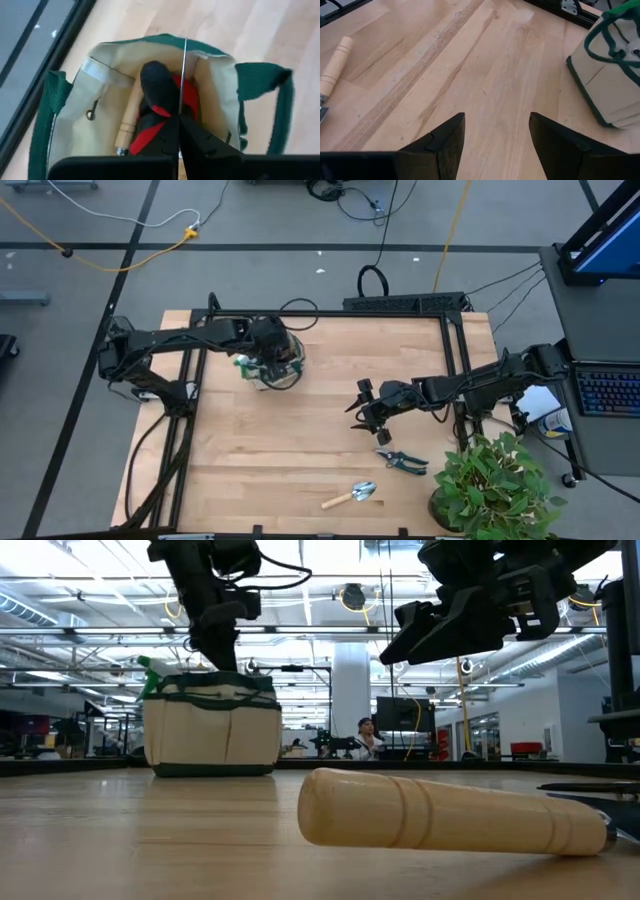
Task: Pick & Place Garden tools in Gardening bag
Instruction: Put the left trowel into the gardening bag
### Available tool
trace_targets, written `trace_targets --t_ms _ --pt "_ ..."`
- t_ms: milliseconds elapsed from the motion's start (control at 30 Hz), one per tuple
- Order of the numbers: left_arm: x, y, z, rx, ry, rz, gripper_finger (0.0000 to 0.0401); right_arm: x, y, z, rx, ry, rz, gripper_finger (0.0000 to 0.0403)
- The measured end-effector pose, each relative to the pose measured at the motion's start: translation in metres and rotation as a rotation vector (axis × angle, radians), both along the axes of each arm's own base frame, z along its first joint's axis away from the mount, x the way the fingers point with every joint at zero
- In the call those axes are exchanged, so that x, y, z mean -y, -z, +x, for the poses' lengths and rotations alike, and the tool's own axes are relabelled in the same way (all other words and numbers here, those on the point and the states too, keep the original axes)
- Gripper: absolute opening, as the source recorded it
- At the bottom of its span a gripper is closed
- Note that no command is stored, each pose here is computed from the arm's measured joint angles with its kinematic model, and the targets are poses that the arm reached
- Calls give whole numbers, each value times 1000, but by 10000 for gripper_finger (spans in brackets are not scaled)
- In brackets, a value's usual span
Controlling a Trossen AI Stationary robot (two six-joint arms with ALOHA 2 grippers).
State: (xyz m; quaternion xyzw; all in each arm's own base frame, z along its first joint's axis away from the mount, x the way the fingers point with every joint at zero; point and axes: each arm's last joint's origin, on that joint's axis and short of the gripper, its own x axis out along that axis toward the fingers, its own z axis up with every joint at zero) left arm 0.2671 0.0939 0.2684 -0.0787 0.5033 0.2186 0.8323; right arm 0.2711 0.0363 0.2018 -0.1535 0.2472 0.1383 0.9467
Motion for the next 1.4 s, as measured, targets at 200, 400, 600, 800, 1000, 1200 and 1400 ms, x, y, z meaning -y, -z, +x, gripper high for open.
trace_targets --t_ms 200,400,600,800,1000,1200,1400 --pt "0 8 2 -39 -18 -41 9 0 0 0 1 1 1 212" --pt "0 16 6 -63 36 -84 4 0 0 0 0 -1 2 212" --pt "-4 19 11 -32 70 -110 18 0 0 0 0 -2 2 212" --pt "-5 21 13 -31 82 -104 21 0 0 0 -1 -3 1 212" --pt "-5 21 13 -41 103 -91 23 0 0 0 0 -4 0 212" --pt "-5 21 13 -50 127 -73 78 0 0 0 -2 0 8 212" --pt "-3 16 13 -50 157 11 154 -6 0 -2 -38 -115 173 212"
